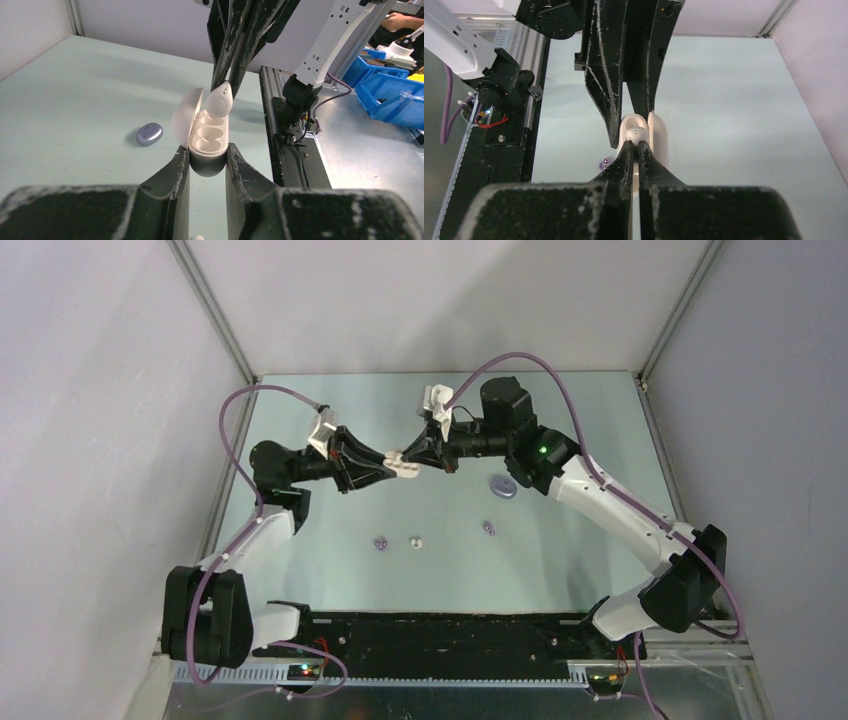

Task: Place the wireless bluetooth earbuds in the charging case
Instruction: Place the right earbud in the right side groove of the charging case.

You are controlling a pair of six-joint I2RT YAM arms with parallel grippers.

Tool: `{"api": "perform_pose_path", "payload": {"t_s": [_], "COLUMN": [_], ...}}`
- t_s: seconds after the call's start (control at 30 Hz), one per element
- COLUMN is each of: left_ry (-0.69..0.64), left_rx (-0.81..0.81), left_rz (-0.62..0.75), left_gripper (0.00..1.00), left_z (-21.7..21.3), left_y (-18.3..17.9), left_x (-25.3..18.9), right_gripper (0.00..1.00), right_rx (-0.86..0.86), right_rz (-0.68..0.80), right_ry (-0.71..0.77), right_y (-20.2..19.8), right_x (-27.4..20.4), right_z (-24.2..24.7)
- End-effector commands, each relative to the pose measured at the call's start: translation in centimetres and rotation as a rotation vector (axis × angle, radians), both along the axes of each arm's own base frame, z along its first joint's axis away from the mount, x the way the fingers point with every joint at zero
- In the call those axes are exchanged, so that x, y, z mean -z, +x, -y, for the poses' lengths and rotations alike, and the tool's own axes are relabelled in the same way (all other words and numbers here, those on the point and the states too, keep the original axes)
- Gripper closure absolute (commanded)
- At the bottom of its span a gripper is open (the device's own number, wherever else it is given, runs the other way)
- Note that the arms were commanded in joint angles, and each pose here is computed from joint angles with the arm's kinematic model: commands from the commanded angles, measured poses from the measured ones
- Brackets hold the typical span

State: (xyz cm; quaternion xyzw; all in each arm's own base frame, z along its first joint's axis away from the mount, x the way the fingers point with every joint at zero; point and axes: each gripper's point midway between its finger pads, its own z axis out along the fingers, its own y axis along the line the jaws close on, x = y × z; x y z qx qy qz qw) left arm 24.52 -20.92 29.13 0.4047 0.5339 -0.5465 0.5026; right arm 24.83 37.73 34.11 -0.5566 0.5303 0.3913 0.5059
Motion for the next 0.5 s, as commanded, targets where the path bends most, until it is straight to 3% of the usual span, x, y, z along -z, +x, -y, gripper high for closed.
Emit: {"api": "perform_pose_path", "payload": {"t_s": [0.0, 0.47], "left_ry": [0.005, 0.006], "left_rx": [0.016, 0.018], "left_rz": [0.069, 0.071], "left_gripper": [1.0, 1.0], "left_z": [0.0, 0.1], "left_y": [-0.8, -0.8], "left_x": [-0.7, -0.8], "right_gripper": [1.0, 1.0], "right_rx": [0.031, 0.01], "right_rz": [0.015, 0.016], "right_ry": [0.013, -0.061], "right_y": [0.7, 0.1], "right_x": [-1.7, -0.1], "right_z": [0.1, 1.1]}}
